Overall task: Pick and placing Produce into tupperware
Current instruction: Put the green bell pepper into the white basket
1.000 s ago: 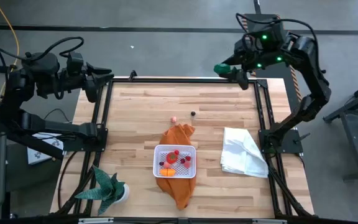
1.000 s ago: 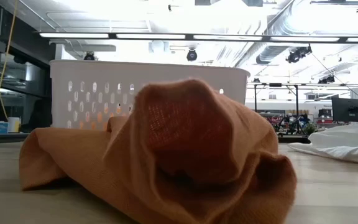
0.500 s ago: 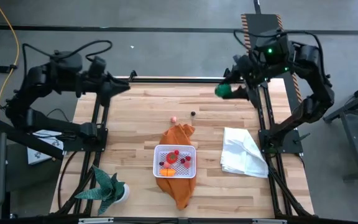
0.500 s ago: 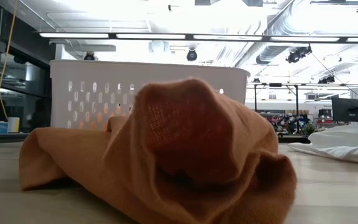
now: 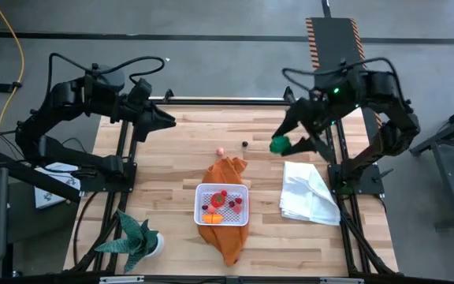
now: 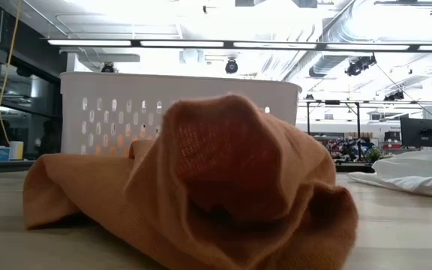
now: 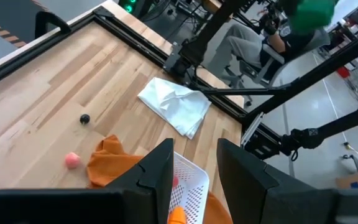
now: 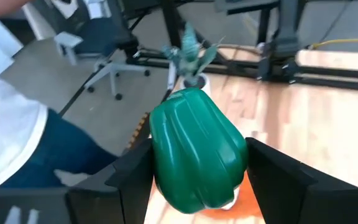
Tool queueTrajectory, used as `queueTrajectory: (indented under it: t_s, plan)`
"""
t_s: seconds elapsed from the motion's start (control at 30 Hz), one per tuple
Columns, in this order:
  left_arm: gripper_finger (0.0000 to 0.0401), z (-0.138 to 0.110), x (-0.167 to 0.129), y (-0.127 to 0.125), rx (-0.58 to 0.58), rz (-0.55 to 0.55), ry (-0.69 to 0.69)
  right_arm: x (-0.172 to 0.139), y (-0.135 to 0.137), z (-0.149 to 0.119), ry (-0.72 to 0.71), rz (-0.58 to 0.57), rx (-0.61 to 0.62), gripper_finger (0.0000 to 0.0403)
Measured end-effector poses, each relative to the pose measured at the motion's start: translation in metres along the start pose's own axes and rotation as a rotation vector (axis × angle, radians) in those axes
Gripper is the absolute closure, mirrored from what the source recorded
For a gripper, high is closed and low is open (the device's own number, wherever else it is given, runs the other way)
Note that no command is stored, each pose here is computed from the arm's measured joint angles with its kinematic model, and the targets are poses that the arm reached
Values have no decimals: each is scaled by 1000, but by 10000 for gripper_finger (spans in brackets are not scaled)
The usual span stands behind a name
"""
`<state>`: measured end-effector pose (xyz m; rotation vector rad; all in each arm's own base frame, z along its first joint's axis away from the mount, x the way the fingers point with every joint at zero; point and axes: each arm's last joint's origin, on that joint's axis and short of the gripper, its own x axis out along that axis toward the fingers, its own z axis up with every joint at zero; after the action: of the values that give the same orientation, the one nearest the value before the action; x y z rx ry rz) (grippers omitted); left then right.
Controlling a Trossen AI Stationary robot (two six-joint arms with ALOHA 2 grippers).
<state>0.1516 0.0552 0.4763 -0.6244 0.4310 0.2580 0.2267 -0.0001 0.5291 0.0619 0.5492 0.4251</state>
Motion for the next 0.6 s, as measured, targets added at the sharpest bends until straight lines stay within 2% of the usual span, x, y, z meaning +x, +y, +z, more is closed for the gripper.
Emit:
queueTrajectory:
  t_s: [0.37, 0.6]
  plan:
    - [290, -3, 0, 1, 37, 11, 30, 68, 15, 3, 144, 130, 0, 186]
    - [290, -16, -8, 5, 45, 32, 141, 116, 21, -1, 242, 48, -1, 186]
